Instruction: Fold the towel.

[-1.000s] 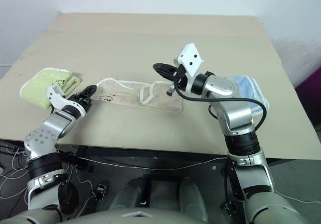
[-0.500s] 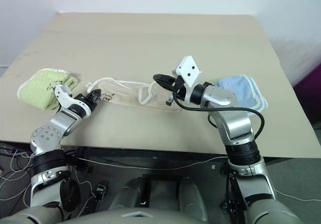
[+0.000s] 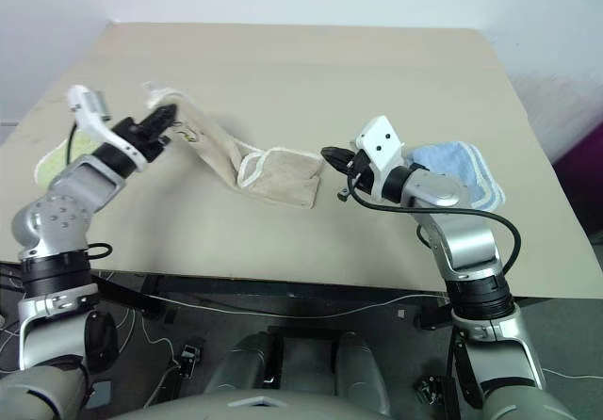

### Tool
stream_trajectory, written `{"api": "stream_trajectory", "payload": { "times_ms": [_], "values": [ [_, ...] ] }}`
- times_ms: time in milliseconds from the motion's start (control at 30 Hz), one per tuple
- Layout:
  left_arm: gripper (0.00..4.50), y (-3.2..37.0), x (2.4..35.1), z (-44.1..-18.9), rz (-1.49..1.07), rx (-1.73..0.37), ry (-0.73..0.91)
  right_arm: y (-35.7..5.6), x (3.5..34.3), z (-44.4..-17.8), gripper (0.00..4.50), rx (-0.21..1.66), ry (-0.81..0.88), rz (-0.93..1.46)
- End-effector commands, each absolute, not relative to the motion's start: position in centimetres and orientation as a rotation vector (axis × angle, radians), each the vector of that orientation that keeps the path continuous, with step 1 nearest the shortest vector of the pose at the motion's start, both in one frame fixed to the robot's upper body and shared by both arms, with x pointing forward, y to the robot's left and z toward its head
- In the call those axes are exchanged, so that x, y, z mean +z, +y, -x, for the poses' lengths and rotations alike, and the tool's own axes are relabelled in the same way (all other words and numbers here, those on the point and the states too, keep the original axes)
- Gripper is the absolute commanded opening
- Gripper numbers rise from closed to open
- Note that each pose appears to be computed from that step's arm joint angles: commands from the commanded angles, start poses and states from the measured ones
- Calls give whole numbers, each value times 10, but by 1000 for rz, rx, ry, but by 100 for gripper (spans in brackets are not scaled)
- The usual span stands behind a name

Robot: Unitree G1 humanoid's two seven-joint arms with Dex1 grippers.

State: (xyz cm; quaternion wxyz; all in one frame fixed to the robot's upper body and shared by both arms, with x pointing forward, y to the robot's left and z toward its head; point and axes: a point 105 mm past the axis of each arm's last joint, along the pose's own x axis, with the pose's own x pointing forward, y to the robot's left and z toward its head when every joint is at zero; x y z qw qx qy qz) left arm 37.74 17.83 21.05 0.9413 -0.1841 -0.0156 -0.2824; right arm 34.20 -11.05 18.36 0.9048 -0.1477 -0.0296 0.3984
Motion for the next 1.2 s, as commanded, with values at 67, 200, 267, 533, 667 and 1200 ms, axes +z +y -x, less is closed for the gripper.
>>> {"api": "stream_trajectory", "payload": {
  "times_ms": [67,200,267,533,667,1200],
  "values": [
    [1,118,209,-363,35,-855,-33,-119,192,-343,0,777,-99,320],
    [1,90,185,-360,-192,-985,15,-120,191,-343,0,762,-100,318],
    [1,81,171,-357,-301,-1035,51,-122,191,-342,0,750,-100,319],
    [1,68,140,-352,-426,-1106,111,-126,190,-340,0,728,-97,321],
    [63,71,149,-352,-307,-1100,102,-125,190,-340,0,728,-96,321],
    [405,140,183,-358,-11,-814,-34,-104,189,-343,0,782,-100,291]
  ]
}}
